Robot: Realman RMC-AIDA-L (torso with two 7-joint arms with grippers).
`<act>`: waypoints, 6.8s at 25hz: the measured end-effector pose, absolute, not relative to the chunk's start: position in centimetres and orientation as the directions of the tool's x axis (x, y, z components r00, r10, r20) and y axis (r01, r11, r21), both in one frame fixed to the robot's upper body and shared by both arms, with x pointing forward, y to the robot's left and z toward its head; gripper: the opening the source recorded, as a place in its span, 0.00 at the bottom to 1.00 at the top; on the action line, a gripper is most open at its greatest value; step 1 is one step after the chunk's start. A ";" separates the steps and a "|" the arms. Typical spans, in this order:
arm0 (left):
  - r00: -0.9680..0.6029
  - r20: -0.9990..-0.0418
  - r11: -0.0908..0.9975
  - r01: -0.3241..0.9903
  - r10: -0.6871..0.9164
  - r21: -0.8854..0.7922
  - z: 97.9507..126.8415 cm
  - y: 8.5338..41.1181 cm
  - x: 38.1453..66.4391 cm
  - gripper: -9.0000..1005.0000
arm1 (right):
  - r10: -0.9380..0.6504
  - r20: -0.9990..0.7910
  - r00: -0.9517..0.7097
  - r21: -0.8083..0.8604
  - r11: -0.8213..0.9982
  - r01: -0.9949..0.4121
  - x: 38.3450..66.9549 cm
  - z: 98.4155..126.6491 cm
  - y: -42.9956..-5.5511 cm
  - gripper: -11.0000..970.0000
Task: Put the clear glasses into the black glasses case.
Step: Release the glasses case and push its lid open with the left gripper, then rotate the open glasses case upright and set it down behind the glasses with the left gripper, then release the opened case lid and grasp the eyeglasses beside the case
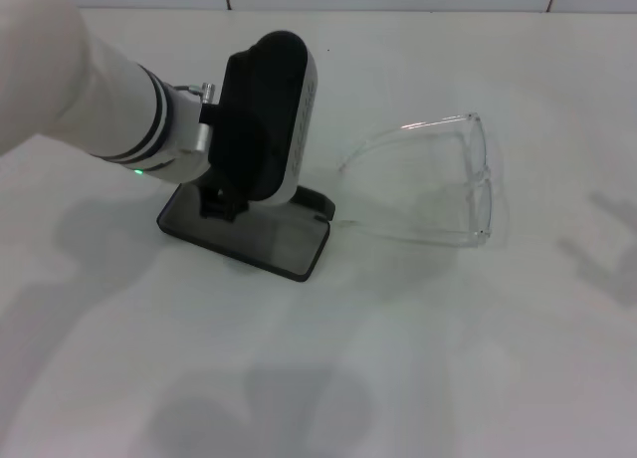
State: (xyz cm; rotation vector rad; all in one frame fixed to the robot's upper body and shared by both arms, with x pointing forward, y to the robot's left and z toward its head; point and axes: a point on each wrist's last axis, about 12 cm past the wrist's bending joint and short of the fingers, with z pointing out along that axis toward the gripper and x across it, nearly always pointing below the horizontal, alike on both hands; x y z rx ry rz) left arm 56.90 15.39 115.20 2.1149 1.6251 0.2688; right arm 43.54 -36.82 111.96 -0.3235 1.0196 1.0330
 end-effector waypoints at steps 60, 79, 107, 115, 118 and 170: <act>0.087 -0.255 0.046 0.879 0.963 0.475 116.1 6.1 54.4 0.22 | 0.550 -0.810 0.202 0.227 0.612 -0.758 40.2 111.1 -38.8 0.85; 0.138 -0.261 0.006 0.875 0.955 0.485 118.2 5.6 52.7 0.43 | 0.544 -0.814 0.204 0.221 0.615 -0.757 40.3 111.2 -38.9 0.85; 0.136 -0.870 0.248 0.927 0.475 0.280 126.7 13.7 52.1 0.45 | -0.211 -0.761 -0.613 0.245 0.782 -0.573 54.8 124.7 -35.3 0.77; 0.099 -0.896 0.270 0.934 0.432 0.233 124.8 15.1 52.5 0.45 | -0.242 -0.563 -0.790 0.252 0.860 -0.443 60.5 126.5 -32.4 0.76; 0.075 -0.907 0.276 0.939 0.413 0.204 124.4 15.2 52.9 0.45 | -0.222 -0.529 -0.819 0.290 0.860 -0.421 61.9 126.1 -31.1 0.76; 0.008 -0.927 0.239 0.965 0.374 0.104 121.5 14.9 54.1 0.45 | -0.298 -0.436 -0.849 0.194 0.891 -0.412 68.1 117.1 -19.5 0.71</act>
